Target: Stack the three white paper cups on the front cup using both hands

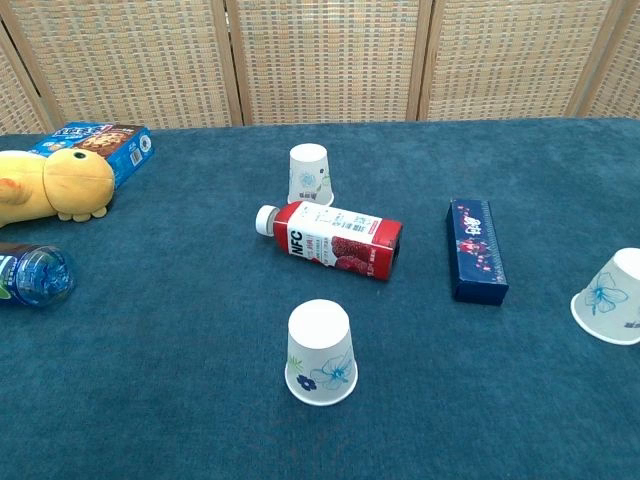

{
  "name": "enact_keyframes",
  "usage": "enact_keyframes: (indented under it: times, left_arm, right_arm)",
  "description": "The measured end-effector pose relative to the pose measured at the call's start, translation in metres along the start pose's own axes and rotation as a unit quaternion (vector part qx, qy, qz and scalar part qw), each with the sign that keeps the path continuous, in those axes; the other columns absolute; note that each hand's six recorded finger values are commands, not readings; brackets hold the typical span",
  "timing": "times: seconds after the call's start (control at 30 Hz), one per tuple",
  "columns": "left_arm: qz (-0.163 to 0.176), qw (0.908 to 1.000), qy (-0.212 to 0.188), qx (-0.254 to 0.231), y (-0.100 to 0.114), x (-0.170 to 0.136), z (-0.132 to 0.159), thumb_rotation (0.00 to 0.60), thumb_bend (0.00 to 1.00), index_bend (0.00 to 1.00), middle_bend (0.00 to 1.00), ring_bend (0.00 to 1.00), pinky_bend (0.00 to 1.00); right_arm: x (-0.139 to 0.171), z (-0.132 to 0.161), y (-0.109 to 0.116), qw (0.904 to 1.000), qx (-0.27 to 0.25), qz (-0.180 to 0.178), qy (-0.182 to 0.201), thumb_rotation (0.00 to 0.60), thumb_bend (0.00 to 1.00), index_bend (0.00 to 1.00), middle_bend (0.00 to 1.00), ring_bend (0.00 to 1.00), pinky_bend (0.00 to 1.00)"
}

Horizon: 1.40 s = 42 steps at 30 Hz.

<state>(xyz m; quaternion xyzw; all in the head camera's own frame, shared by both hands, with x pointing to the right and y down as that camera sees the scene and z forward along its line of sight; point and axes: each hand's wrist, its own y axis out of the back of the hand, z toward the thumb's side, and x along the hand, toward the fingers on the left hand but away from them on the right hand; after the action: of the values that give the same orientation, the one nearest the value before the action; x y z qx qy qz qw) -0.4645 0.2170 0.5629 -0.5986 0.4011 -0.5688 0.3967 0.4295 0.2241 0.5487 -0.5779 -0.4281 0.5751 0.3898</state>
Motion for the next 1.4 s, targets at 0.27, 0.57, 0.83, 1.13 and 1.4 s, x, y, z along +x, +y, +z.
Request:
enact_keyframes:
  times: [0.27, 0.57, 0.83, 1.13, 1.4]
  left_arm:
    - [-0.004, 1.0000, 0.001, -0.004, -0.001, -0.001, 0.002, 0.600, 0.16, 0.00, 0.00, 0.00, 0.00]
    - [-0.011, 0.9999, 0.003, -0.002, -0.004, 0.000, 0.003, 0.600, 0.16, 0.00, 0.00, 0.00, 0.00]
    - [-0.009, 0.9999, 0.002, -0.006, -0.004, 0.001, 0.006, 0.600, 0.16, 0.00, 0.00, 0.00, 0.00]
    - [-0.019, 0.9996, -0.017, -0.012, 0.000, 0.022, 0.021, 0.600, 0.18, 0.01, 0.00, 0.00, 0.00]
    - [-0.027, 0.9980, -0.057, 0.003, 0.012, 0.095, 0.068, 0.600, 0.19, 0.16, 0.00, 0.00, 0.00]
  right_arm:
    - [0.001, 0.000, -0.002, 1.0000, -0.002, 0.003, -0.001, 0.600, 0.14, 0.00, 0.00, 0.00, 0.00]
    - [0.000, 0.003, -0.004, 1.0000, -0.005, 0.006, 0.001, 0.600, 0.14, 0.00, 0.00, 0.00, 0.00]
    - [-0.001, 0.000, -0.003, 0.9999, -0.008, 0.006, -0.003, 0.600, 0.14, 0.00, 0.00, 0.00, 0.00]
    - [-0.004, -0.004, -0.006, 0.9998, -0.015, 0.010, -0.010, 0.600, 0.14, 0.00, 0.00, 0.00, 0.00]
    - [-0.012, -0.012, -0.016, 0.9992, -0.014, 0.026, -0.028, 0.600, 0.14, 0.00, 0.00, 0.00, 0.00]
